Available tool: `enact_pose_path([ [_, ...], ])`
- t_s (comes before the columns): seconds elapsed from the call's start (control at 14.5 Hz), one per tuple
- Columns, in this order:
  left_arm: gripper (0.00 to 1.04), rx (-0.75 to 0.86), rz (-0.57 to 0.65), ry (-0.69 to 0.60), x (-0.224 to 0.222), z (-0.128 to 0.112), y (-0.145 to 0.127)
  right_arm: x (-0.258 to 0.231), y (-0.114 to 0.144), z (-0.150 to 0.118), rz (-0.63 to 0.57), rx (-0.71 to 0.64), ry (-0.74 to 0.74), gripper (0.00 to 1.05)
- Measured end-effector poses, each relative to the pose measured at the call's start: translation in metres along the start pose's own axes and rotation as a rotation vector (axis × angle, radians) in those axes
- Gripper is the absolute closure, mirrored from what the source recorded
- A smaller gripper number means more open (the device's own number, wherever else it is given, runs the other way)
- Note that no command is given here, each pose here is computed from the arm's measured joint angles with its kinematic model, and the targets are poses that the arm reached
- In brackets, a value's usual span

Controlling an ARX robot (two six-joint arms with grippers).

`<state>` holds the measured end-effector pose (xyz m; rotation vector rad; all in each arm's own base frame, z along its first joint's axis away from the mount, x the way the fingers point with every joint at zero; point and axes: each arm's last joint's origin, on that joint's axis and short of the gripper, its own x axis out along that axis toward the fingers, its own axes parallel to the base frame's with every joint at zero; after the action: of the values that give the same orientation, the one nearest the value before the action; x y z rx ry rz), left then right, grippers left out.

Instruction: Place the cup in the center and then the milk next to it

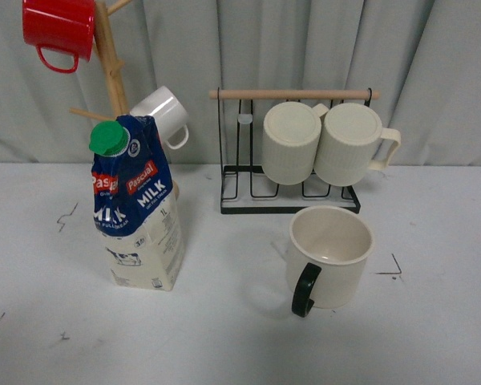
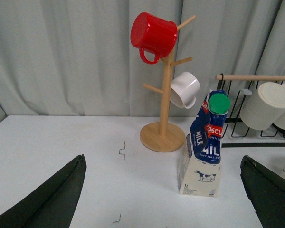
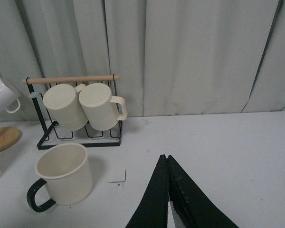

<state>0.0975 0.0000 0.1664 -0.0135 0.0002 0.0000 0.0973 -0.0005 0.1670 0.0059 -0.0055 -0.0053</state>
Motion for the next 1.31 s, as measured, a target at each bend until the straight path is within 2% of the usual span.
enact_pose_path([
  [0.07, 0.07, 0.0, 0.0, 0.0, 0.0, 0.0, 0.0, 0.0, 0.0, 0.0, 0.0, -0.001, 0.003, 0.96],
  [0.21, 0.07, 0.0, 0.0, 0.001, 0.0, 0.0, 0.0, 0.0, 0.0, 0.0, 0.0, -0.001, 0.002, 0.72],
  [0.28, 0.07, 0.01, 0.002, 0.175, 0.0, -0.003, -0.001, 0.0, 0.0, 0.0, 0.0, -0.001, 0.002, 0.59],
  [0.34, 0.07, 0.015, -0.019, 0.285, 0.007, -0.001, -0.003, 0.0, 0.0, 0.0, 0.001, -0.002, 0.002, 0.48],
  [0.41, 0.07, 0.009, -0.057, 0.307, 0.017, 0.001, -0.006, 0.0, 0.0, 0.0, 0.001, -0.002, 0.002, 0.36],
  [0.48, 0.07, 0.001, -0.142, 0.332, 0.038, 0.004, -0.018, 0.0, 0.0, 0.0, 0.001, -0.002, 0.002, 0.12],
  [0.55, 0.07, 0.008, -0.185, 0.335, 0.054, 0.005, -0.029, 0.0, 0.0, 0.0, 0.001, -0.002, 0.002, 0.05],
  [0.76, 0.07, 0.002, -0.254, 0.382, 0.101, 0.0, -0.054, 0.0, 0.0, 0.0, 0.001, -0.003, 0.002, 0.06],
  [1.31, 0.07, 0.011, -0.189, 0.44, 0.176, -0.031, -0.079, 0.0, 0.0, 0.0, 0.001, -0.003, 0.002, 0.06],
])
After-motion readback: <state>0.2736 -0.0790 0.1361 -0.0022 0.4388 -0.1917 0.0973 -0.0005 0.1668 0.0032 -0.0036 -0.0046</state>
